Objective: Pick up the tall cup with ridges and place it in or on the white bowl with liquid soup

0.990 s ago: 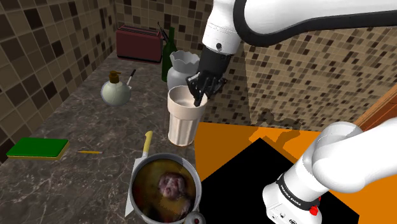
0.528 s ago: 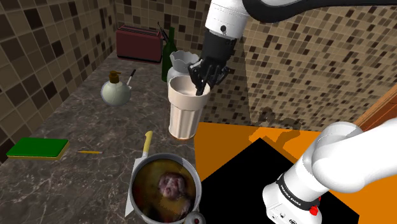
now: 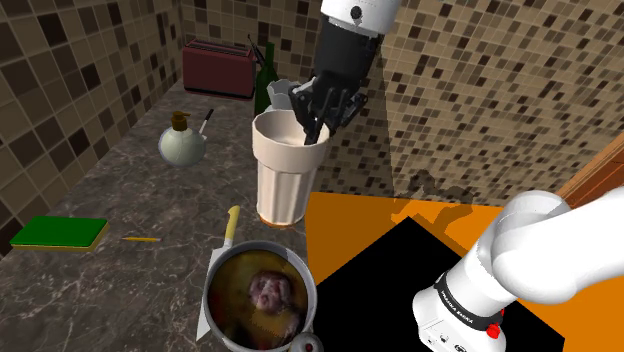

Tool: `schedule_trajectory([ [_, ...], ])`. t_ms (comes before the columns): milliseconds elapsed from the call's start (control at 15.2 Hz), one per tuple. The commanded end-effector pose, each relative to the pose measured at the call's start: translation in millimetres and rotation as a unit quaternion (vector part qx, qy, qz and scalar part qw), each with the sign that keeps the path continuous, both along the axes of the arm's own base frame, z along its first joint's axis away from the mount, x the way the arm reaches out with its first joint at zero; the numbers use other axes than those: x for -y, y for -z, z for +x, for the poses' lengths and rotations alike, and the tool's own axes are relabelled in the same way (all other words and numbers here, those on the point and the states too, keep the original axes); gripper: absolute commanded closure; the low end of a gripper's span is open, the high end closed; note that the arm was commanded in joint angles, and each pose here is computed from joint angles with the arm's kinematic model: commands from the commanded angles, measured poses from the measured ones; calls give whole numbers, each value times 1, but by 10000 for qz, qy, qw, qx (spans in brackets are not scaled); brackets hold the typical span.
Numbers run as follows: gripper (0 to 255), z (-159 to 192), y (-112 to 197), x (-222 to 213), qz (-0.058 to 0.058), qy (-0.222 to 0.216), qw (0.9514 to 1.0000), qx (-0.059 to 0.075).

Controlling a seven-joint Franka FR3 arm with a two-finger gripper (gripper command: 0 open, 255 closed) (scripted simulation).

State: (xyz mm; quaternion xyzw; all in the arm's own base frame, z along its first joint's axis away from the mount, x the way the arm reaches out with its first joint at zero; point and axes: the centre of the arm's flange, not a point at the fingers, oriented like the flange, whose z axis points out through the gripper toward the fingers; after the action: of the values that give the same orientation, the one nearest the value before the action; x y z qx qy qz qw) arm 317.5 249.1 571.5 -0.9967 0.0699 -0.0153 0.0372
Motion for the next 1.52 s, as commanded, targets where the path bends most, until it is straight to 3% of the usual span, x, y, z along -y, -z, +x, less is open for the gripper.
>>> schedule_trajectory([
  [0, 255, -15, -9, -18, 2, 5, 10000, 0],
  [462, 255, -68, -40, -89, 2, 5, 10000, 0],
  [1452, 255, -68, 39, -89, 2, 5, 10000, 0],
])
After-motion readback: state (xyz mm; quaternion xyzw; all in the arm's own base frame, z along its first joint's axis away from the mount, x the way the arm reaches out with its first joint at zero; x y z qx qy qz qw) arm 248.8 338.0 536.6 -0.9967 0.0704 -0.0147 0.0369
